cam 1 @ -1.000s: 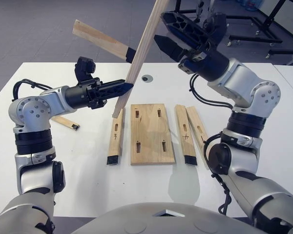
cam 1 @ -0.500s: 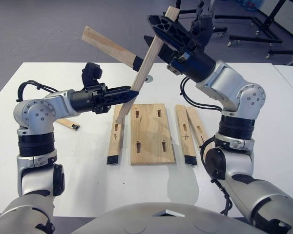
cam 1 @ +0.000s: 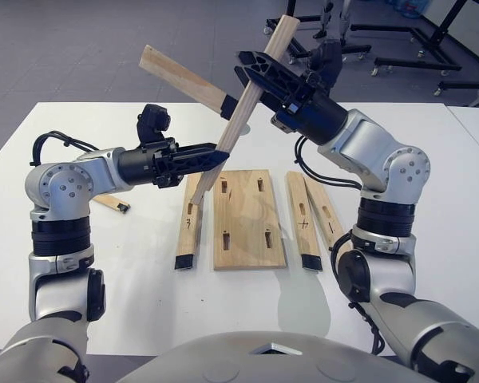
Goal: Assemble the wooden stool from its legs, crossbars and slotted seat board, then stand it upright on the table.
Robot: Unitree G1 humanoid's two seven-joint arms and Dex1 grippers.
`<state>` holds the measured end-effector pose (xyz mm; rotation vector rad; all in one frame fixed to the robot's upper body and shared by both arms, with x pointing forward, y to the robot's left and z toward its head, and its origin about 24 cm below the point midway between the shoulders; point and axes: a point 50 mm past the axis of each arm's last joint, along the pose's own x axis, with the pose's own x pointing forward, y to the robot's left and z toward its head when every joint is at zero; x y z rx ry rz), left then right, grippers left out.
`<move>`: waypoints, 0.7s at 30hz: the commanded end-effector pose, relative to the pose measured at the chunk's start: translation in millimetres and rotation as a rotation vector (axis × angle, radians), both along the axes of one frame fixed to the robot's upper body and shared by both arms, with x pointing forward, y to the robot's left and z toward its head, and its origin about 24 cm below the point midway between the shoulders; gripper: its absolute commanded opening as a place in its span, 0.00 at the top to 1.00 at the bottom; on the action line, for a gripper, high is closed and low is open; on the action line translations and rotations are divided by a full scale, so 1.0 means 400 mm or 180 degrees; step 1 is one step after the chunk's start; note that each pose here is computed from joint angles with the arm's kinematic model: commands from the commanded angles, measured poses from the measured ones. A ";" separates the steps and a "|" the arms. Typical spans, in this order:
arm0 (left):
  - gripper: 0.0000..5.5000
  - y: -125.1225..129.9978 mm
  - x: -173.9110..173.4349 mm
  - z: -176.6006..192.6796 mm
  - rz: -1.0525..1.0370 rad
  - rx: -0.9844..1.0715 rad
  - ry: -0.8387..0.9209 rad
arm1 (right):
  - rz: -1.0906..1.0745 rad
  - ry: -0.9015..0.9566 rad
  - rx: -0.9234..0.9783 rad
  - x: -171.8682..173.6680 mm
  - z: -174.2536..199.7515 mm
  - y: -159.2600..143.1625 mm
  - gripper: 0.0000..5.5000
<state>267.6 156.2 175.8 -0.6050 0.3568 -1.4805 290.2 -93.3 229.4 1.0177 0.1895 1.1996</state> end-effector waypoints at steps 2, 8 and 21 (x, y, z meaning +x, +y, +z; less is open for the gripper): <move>0.63 0.003 0.010 0.009 0.0125 0.0041 -0.0115 | 0.0028 -0.0029 0.0059 -0.010 0.003 -0.005 0.59; 0.63 -0.006 0.003 -0.006 0.0180 0.0055 -0.0088 | -0.0015 -0.0035 0.0030 -0.011 0.000 -0.008 0.59; 0.63 0.027 0.015 0.076 0.0386 -0.0541 0.0094 | -0.0408 -0.0152 -0.0145 0.011 -0.009 -0.051 0.63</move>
